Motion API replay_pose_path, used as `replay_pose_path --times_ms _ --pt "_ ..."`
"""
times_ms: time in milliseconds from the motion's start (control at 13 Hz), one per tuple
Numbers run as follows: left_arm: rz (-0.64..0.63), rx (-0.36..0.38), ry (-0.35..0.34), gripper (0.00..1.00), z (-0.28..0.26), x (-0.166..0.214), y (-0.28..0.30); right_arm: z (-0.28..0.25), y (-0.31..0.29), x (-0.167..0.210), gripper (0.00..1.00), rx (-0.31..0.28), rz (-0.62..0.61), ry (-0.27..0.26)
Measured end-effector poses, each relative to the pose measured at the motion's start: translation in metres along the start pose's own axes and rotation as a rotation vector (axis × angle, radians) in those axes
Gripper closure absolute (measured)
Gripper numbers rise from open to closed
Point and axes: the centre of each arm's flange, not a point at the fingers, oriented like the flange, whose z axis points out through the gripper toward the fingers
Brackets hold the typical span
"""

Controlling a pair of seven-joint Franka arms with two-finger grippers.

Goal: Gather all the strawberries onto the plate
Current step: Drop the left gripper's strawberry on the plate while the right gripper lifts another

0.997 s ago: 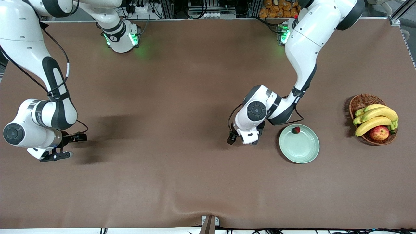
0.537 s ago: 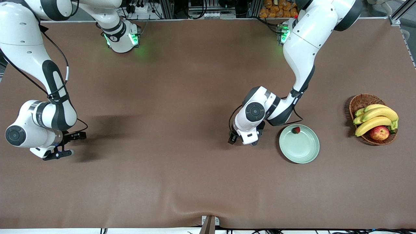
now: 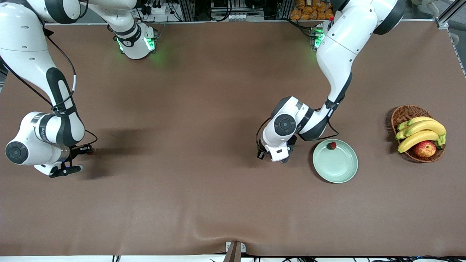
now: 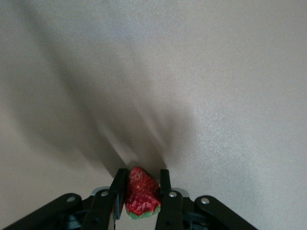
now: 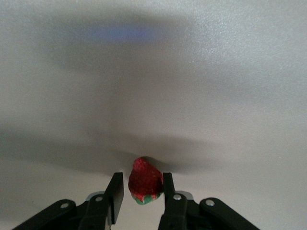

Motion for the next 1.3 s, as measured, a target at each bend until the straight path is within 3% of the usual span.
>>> replay_pose_path --times_ms 307,537,920,1073,1303 --pt "0.056 -0.018 0.021 0.68 -0.010 0.027 0.008 -0.002 0.001 -0.001 0.74 -0.003 0.000 -0.001" --pt "0.126 0.021 0.032 0.68 -0.031 0.082 0.009 -0.003 0.000 0.000 0.74 -0.003 -0.002 0.002" --pt "0.278 0.082 0.029 0.68 -0.070 0.171 -0.003 -0.041 -0.040 0.030 0.74 -0.021 0.016 0.065" --pt "0.329 0.099 0.022 0.68 -0.074 0.190 -0.008 -0.058 -0.081 0.040 0.74 0.054 0.098 0.067" --pt "0.446 0.121 0.004 0.68 -0.075 0.218 -0.017 -0.069 -0.190 0.059 0.74 0.250 0.284 0.038"
